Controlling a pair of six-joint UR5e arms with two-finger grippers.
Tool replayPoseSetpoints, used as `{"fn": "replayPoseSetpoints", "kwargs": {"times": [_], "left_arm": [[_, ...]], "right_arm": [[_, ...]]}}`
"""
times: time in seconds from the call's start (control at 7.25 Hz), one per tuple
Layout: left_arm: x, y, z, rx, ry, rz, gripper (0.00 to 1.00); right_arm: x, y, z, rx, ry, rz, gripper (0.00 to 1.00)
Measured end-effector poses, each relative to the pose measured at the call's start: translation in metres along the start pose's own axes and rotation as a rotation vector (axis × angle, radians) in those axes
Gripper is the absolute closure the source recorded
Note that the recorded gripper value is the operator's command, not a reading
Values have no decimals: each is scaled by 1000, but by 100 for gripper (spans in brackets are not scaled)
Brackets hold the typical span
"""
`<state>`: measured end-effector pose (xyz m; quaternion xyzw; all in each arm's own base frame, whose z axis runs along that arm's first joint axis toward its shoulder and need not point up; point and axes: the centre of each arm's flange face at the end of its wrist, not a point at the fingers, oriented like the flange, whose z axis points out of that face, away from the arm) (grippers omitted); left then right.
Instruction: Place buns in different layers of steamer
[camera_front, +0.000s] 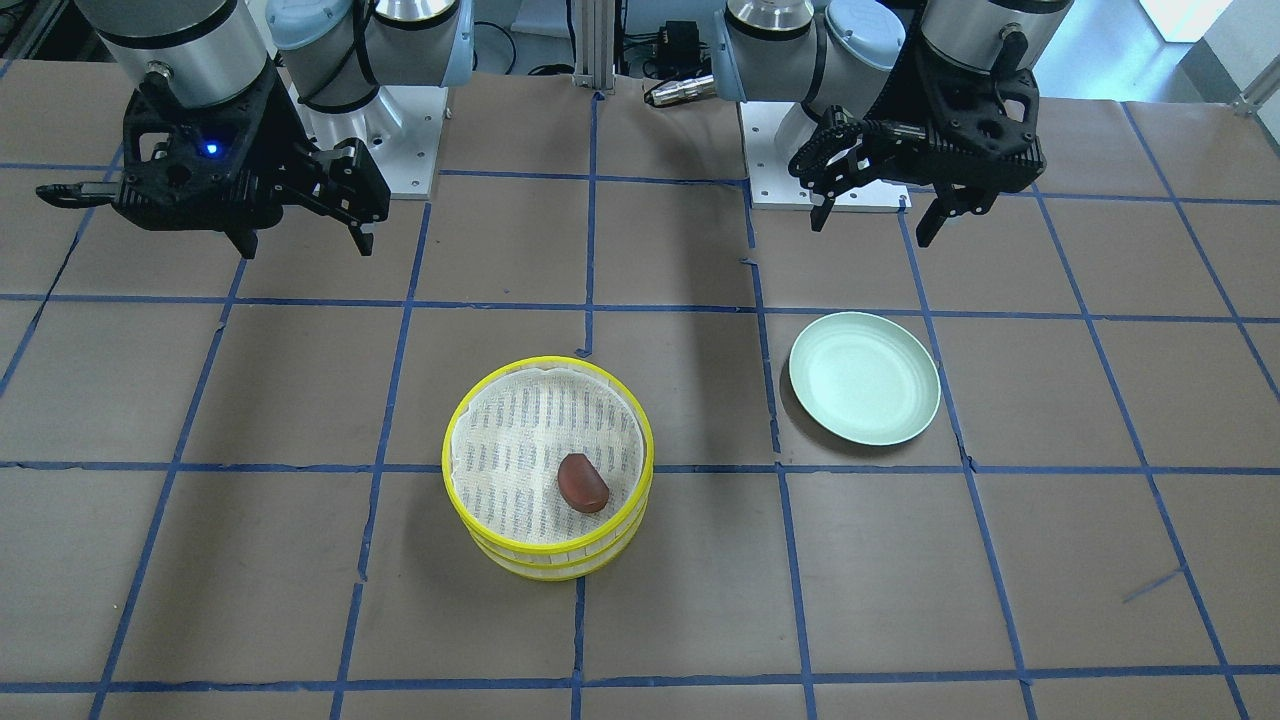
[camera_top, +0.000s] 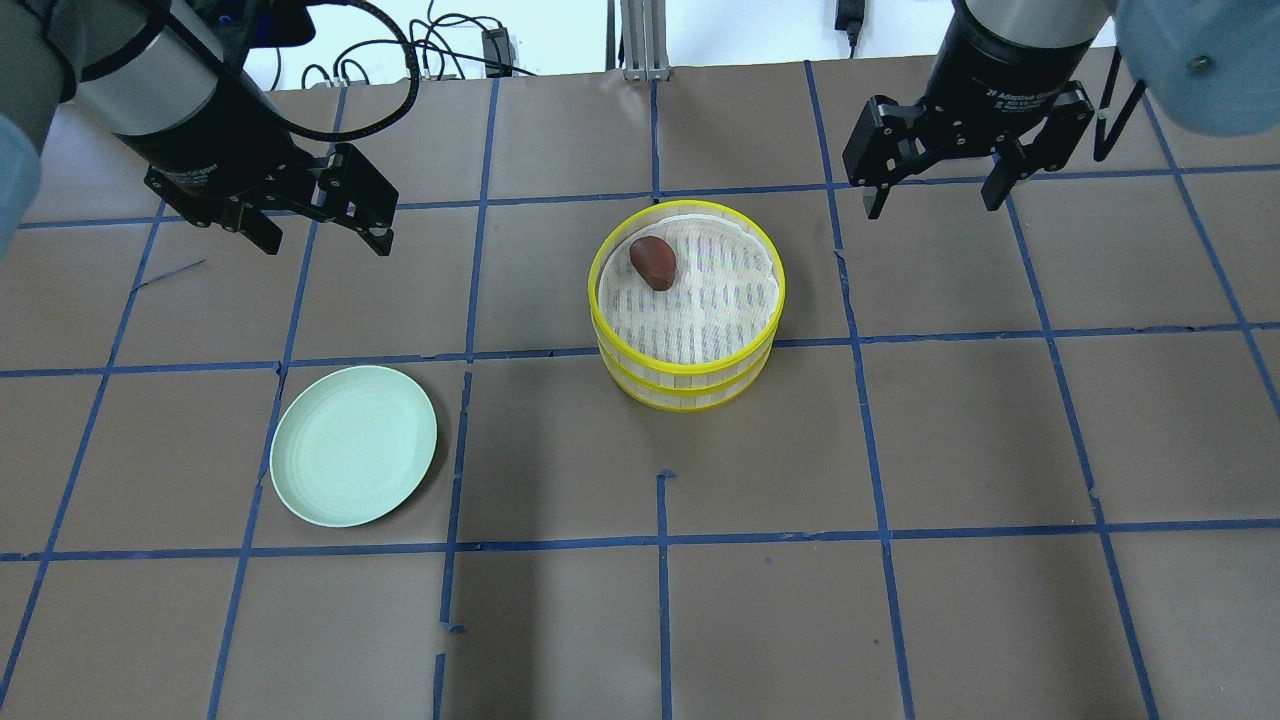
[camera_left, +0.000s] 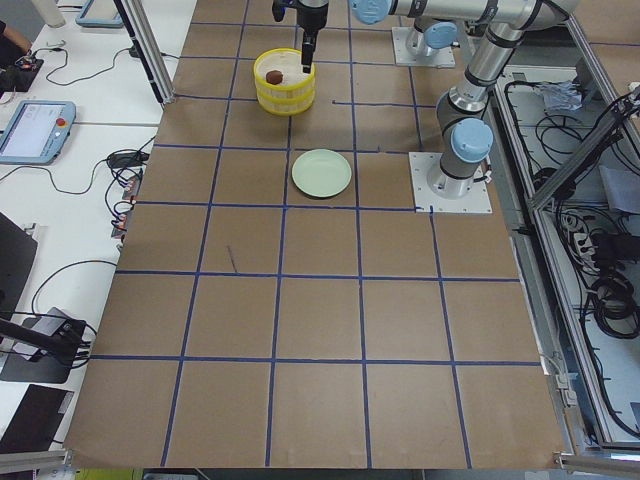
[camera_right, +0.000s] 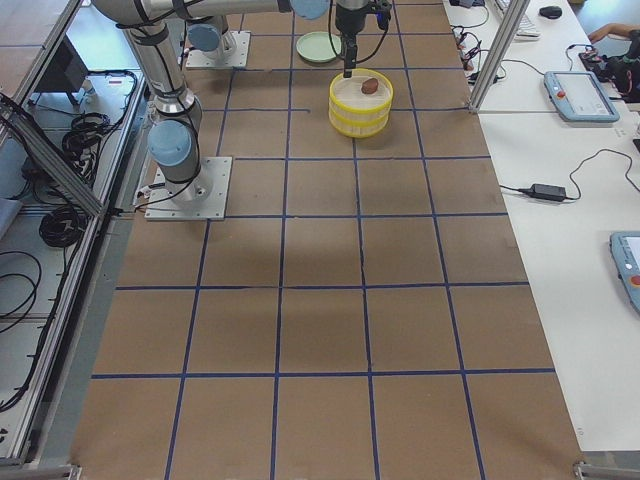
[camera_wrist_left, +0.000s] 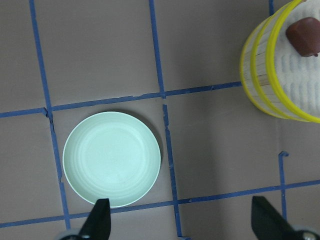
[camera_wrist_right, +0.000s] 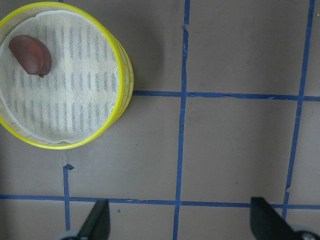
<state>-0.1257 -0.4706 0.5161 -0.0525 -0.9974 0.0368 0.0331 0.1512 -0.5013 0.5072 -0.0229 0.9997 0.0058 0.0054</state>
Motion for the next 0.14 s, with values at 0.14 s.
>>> {"fn": "replayPoseSetpoints", "kwargs": {"times": [0.14], "left_arm": [[0, -1, 1, 0, 3, -1, 0]], "right_arm": [[0, 0, 0, -1, 0, -1, 0]]}}
